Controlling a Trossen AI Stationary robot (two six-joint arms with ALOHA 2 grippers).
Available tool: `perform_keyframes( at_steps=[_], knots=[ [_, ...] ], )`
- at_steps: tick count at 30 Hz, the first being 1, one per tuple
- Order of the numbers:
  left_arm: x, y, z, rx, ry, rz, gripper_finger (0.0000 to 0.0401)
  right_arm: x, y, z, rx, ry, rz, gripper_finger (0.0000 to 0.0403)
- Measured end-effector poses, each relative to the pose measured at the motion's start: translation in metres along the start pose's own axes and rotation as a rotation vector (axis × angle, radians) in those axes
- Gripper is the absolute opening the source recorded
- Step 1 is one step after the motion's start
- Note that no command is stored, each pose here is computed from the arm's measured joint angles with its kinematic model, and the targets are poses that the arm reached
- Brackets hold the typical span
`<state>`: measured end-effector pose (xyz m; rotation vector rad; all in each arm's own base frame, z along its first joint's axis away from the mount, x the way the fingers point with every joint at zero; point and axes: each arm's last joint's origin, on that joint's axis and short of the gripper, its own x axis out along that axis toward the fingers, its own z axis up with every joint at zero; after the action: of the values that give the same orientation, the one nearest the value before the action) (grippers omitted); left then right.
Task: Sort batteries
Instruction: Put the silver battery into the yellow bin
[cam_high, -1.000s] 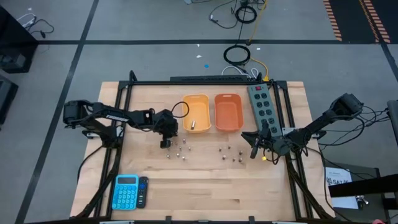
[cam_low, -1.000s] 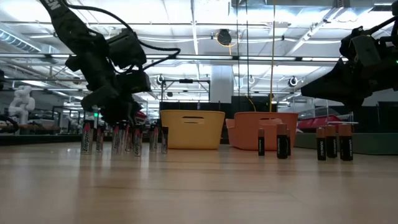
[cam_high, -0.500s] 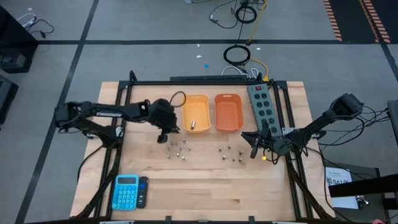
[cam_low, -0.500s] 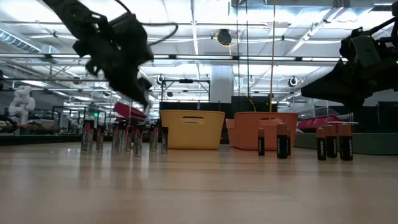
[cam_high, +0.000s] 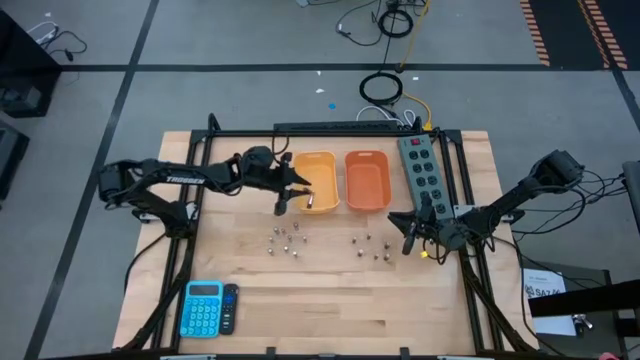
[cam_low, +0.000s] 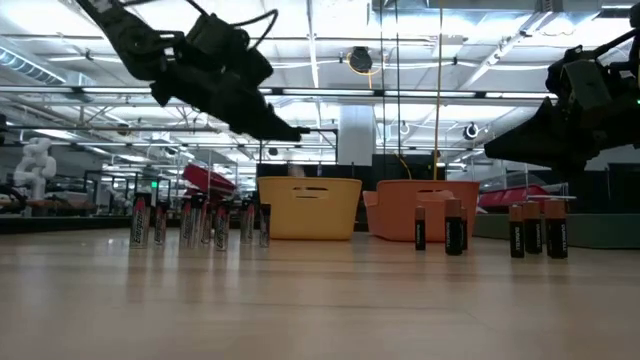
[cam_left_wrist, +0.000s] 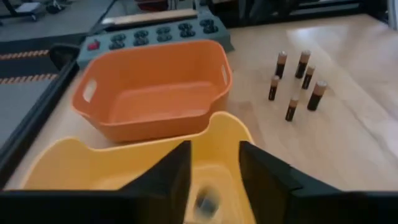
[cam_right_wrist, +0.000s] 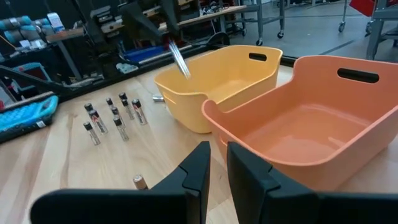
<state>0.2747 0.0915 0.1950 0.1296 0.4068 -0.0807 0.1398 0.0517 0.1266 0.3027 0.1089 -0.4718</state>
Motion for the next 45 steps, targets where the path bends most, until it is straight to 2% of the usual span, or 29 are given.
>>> perform_keyframes(
  at_steps=[5,10,15,20,25,31,38,45],
  knots=[
    [0.004,0.0,-0.004,-0.018,0.044,-0.012,0.0202,0.001,0.0,-0.004,0.005,0.015,-0.007,0.0047],
    [-0.01,-0.002,0.011,-0.064,0.106,-0.021,0.021,0.002,-0.001,-0.006,0.004,0.026,-0.012,0.0047],
    [-0.03,-0.014,0.016,-0.081,0.281,0.093,0.0211,0.002,-0.001,-0.006,0.004,0.026,-0.012,0.0047],
    [-0.048,-0.027,-0.002,-0.204,0.528,0.133,0.0212,0.002,-0.001,-0.006,-0.039,0.022,-0.02,0.0047],
    [-0.048,-0.04,-0.024,-0.321,0.634,0.132,0.0212,0.007,-0.003,0.0,-0.093,-0.022,-0.06,0.0047],
    [-0.038,-0.051,-0.038,-0.348,0.645,0.116,0.0212,0.013,-0.005,0.007,-0.122,-0.038,-0.027,0.0047],
    [-0.024,-0.052,-0.04,-0.371,0.605,0.131,0.0212,0.018,-0.008,0.009,-0.116,-0.025,0.003,0.0047],
    [-0.011,-0.051,-0.051,-0.357,0.649,0.128,0.0212,0.018,-0.007,0.009,-0.101,-0.015,0.027,0.0047]
  ],
)
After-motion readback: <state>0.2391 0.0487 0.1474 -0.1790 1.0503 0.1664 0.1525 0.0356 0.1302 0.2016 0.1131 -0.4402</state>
